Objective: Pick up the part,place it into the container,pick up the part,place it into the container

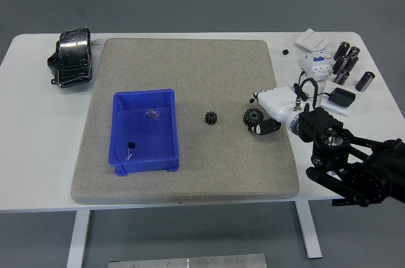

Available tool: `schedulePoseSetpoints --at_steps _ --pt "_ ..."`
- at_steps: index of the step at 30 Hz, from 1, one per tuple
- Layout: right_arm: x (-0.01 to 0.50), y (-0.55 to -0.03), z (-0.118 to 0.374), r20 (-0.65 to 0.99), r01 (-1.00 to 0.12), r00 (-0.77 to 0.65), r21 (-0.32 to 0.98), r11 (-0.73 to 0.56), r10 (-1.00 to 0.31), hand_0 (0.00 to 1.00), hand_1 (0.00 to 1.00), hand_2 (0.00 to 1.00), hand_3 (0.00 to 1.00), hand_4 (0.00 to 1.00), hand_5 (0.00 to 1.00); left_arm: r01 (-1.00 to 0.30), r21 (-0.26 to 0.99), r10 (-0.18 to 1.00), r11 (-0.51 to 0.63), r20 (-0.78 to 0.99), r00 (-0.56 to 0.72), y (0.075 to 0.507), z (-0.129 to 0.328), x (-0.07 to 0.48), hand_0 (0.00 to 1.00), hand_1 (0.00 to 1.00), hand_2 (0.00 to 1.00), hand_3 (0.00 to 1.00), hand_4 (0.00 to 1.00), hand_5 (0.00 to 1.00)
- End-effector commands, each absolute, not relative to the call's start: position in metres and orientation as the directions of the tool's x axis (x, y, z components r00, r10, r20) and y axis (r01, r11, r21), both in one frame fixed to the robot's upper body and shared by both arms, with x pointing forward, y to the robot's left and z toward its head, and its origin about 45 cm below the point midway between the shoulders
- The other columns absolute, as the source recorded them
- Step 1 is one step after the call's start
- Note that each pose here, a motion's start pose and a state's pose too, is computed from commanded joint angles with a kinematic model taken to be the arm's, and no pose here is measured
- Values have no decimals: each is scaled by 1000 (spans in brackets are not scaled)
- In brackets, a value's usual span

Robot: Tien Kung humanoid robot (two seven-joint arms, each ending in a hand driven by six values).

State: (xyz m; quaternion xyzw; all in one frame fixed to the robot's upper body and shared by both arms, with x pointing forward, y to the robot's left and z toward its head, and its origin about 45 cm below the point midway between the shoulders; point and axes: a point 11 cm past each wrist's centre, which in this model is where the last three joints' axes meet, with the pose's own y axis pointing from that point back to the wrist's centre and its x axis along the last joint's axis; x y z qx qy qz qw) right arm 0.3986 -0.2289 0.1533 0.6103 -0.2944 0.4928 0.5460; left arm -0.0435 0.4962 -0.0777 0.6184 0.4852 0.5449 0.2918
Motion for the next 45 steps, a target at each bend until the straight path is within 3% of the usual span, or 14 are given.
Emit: schedulePoseSetpoints --at_steps 3,4,16,17,22,23,27,28,35,45 --pt "397 -229 150 919 -894 349 385 -230 181 331 526 699 693 638 375 280 890 918 -359 391 -66 496 -78 -43 691 684 681 657 749 265" --pt "397 -229 149 918 -893 352 388 -229 182 323 509 675 683 570 360 280 890 918 -359 391 -66 496 -78 -43 691 684 681 665 749 265" --pt "393 -229 144 916 -889 359 394 -234 180 314 499 642 686 527 390 277 890 916 -363 395 -67 496 -78 -43 692 684 682 671 750 265" --pt "393 -229 144 916 -889 358 394 -235 181 304 488 571 691 367 337 277 890 916 -363 395 -67 496 -78 -43 692 684 683 672 750 265" --pt "392 -227 145 921 -890 346 383 -246 178 304 488 571 691 367 337 277 889 916 -364 396 -67 497 -78 -44 692 684 683 672 750 265" --pt "391 -226 146 923 -891 342 378 -250 176 334 506 452 678 234 106 277 889 916 -364 396 -67 497 -78 -44 693 684 685 674 751 266" --pt "390 -220 151 932 -894 322 357 -271 166 334 506 452 678 234 106 276 890 916 -364 396 -67 497 -78 -44 693 684 685 674 751 266" --pt "389 -218 153 935 -894 316 350 -280 162 339 502 395 675 230 44 276 890 916 -364 396 -68 496 -78 -44 693 684 685 673 750 267" --pt "380 -179 180 963 -880 249 270 -390 104 343 503 396 675 229 39 279 890 917 -362 394 -68 496 -78 -45 693 684 685 676 751 265" --pt "356 -76 228 969 -807 195 72 -586 -150 351 504 407 671 250 41 283 890 919 -358 390 -65 493 -79 -48 693 684 685 679 751 265"
